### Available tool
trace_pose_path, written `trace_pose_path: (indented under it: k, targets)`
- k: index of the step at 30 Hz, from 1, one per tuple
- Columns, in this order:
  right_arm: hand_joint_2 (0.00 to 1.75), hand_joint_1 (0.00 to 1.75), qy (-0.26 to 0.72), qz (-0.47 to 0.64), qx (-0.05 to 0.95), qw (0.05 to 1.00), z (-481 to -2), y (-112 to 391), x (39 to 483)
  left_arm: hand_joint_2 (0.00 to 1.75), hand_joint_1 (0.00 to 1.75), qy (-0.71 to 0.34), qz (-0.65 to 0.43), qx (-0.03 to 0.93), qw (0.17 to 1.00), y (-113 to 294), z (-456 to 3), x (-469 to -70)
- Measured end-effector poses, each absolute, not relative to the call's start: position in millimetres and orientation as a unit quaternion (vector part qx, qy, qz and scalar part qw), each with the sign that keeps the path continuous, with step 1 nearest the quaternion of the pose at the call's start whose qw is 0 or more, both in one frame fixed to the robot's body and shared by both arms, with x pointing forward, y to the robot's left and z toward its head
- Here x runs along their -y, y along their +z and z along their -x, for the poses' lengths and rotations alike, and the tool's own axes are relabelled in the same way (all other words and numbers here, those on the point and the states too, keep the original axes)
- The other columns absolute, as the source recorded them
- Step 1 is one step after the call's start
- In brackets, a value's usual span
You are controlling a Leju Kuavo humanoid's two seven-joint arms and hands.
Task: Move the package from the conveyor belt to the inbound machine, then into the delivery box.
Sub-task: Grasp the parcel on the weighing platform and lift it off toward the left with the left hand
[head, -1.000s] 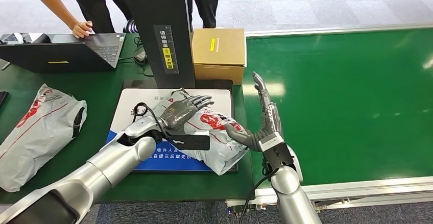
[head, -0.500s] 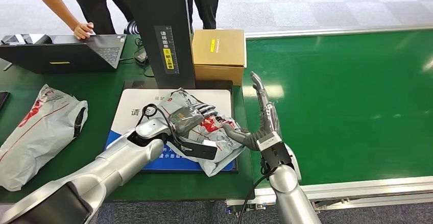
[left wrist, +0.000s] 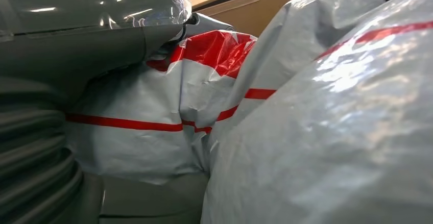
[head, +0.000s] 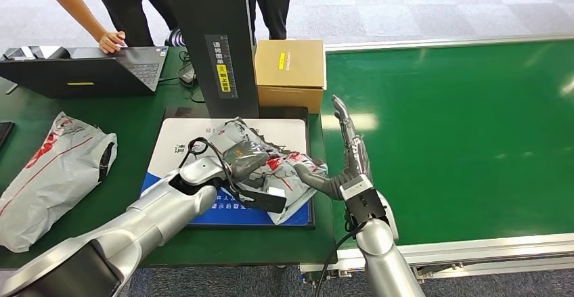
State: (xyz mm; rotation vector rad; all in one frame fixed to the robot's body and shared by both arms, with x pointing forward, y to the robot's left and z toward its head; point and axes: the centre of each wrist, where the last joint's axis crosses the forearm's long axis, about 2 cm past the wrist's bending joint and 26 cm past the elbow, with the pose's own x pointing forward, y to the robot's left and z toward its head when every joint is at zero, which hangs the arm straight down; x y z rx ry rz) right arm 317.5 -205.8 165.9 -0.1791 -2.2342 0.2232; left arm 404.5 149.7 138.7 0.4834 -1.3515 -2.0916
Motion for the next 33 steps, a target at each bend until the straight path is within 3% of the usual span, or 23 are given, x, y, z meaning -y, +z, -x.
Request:
trace_pose_path:
  k: [33]
  targets:
    - [1.75,0.00,0.086,0.092,0.893,0.433,-310.4,169.8,207.4,1.75,1.75,-0.691,-0.282,0.578,0.329,185.7,-427.0,-220.0]
